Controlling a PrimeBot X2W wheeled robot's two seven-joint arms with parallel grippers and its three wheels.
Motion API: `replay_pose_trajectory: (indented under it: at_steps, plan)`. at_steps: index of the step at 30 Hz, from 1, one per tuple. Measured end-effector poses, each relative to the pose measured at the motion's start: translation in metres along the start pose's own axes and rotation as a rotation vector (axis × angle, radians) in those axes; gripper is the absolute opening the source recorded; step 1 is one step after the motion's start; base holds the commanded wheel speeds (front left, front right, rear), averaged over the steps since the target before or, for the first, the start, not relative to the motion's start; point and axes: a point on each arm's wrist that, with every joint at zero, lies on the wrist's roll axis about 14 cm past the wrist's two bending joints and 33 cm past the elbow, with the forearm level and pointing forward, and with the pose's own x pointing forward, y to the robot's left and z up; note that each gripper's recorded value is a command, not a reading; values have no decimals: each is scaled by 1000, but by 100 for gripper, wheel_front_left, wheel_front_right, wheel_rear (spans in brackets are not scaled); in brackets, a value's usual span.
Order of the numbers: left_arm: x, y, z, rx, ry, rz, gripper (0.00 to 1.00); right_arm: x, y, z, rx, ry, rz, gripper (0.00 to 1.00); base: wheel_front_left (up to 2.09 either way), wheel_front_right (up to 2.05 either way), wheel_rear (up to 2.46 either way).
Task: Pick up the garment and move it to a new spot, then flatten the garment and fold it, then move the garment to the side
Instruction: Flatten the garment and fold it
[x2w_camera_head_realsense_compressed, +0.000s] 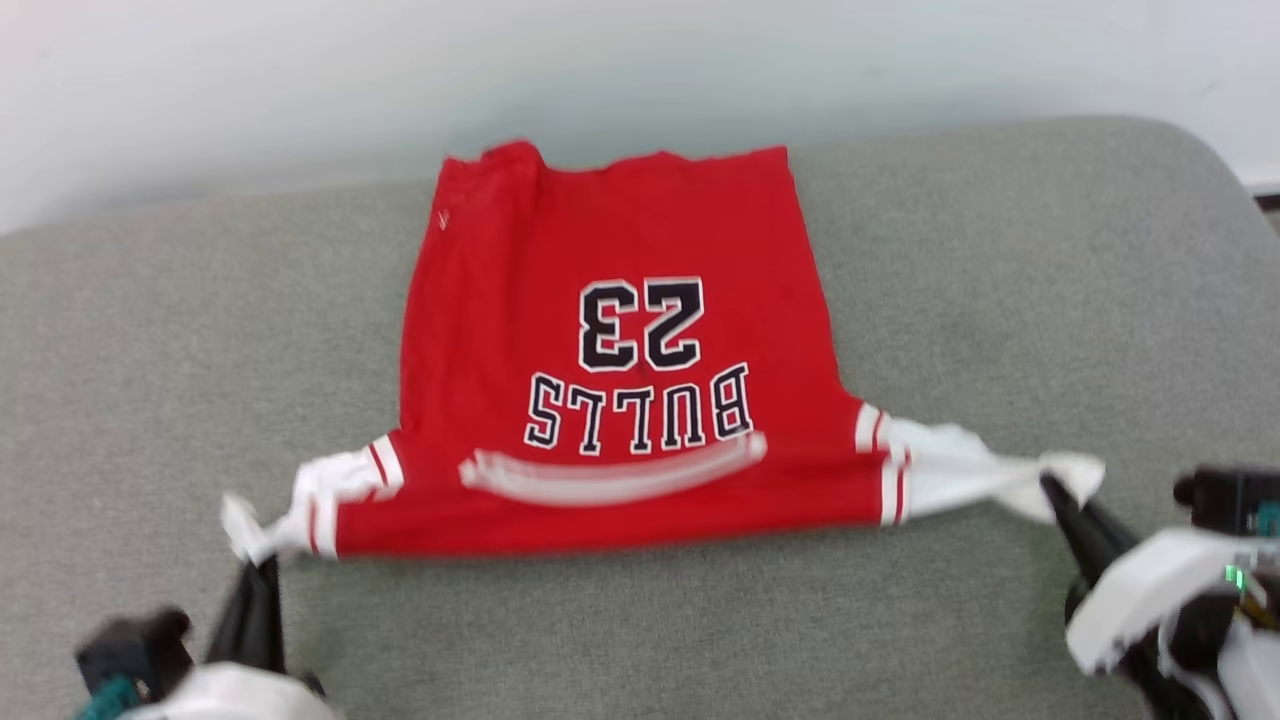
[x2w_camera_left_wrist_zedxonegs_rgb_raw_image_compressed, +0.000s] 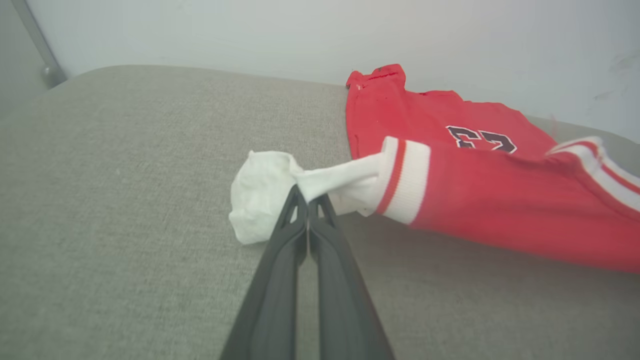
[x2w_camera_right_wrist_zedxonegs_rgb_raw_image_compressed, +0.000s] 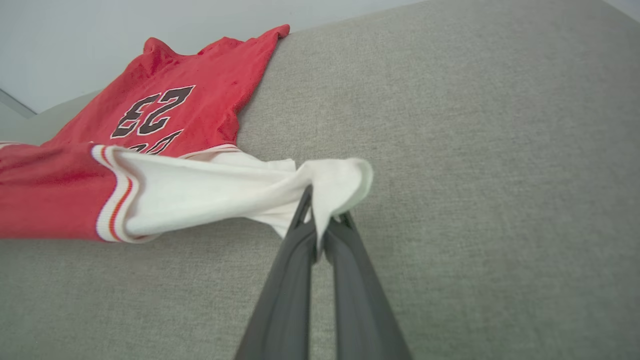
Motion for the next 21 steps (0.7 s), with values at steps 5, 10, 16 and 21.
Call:
replay_pose_trajectory:
  at_steps: [5, 10, 16, 21]
  plan:
    - [-36, -4, -19, -37, 84, 14, 0, -32, 1, -32, 60, 62, -33, 0, 0, 0, 0]
    - [-54, -6, -29, -49, 121, 24, 0, -52, 6, -55, 85, 125, -59, 6, 0, 0, 0]
    - [-58, -16, -26, -28, 112, 1, 0, -47, 27, -34, 72, 39, -21, 100, 0, 0, 0]
    - [-49, -23, -11, -29, 59, -12, 0, -26, 33, 24, 52, -136, 2, 100, 0, 0, 0]
